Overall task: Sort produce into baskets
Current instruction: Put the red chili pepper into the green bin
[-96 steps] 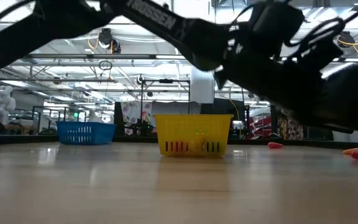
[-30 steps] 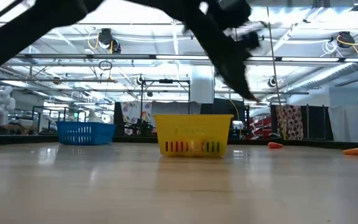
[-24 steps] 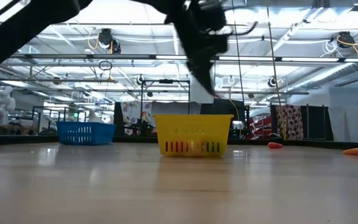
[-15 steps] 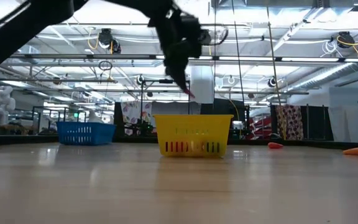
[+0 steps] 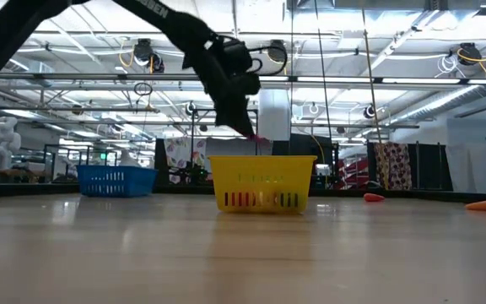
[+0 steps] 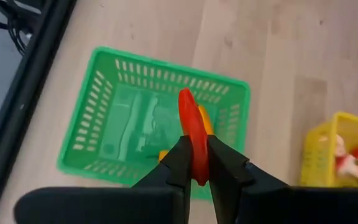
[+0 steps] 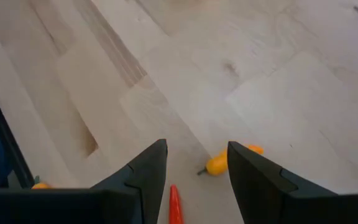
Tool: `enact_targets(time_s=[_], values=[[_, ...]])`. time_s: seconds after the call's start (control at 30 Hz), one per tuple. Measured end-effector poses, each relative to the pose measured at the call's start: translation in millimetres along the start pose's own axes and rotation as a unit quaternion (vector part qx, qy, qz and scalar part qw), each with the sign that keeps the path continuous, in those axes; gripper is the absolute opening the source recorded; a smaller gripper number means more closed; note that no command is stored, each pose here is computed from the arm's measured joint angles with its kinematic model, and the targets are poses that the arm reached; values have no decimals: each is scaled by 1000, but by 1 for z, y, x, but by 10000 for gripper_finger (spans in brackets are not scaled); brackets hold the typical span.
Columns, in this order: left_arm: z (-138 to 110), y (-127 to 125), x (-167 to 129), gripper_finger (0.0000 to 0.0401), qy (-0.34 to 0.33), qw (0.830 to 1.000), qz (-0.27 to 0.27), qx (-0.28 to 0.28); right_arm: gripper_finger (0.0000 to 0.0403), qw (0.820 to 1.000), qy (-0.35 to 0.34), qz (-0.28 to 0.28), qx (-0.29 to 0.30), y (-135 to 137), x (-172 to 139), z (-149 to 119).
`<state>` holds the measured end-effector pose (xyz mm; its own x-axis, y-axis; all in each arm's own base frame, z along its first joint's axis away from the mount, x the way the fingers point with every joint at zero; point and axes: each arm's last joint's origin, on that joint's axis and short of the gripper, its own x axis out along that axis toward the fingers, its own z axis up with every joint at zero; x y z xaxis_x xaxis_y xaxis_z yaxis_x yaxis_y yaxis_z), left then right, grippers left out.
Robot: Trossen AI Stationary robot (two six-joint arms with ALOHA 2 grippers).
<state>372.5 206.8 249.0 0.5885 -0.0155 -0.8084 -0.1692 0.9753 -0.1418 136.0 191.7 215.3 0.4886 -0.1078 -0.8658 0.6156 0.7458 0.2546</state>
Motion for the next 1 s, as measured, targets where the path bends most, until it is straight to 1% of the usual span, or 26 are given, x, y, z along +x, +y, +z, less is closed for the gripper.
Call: enact_targets(time_s=[0.07, 0.2, 0.27, 0.3, 0.4, 0.53, 0.67, 0.8, 0.93, 1.0], values=[[-4, -2, 8, 41, -6, 1000, -1, 3, 160, 1000, -5, 0, 0, 0, 0, 1], [-12, -6, 23, 41, 11, 1000, 7, 11, 160, 1000, -17, 1, 1, 0, 1, 2], [-13, -6, 25, 43, 15, 1000, 7, 11, 160, 1000, -28, 2, 1, 0, 1, 3], [-11, -6, 25, 47, 4, 1000, 8, 14, 160, 1000, -31, 3, 0, 0, 1, 3], [-2, -7, 22, 65, -31, 999, 22, 22, 160, 999, -31, 3, 3, 0, 1, 3], [-2, -9, 25, 99, -22, 998, 55, 21, 160, 999, -31, 8, 22, 1, 1, 3], [-3, -12, 26, 132, -7, 995, 100, 24, 160, 999, -30, 19, 25, 4, 0, 2], [-2, -17, 27, 156, -7, 995, 99, 21, 160, 999, -30, 18, 20, 4, 1, 2], [-1, -23, 28, 162, -6, 995, 93, 25, 160, 999, -41, 21, 20, 4, 0, 3], [1, -29, 26, 162, -14, 997, 68, 31, 160, 999, -42, 25, 23, 5, 0, 3]])
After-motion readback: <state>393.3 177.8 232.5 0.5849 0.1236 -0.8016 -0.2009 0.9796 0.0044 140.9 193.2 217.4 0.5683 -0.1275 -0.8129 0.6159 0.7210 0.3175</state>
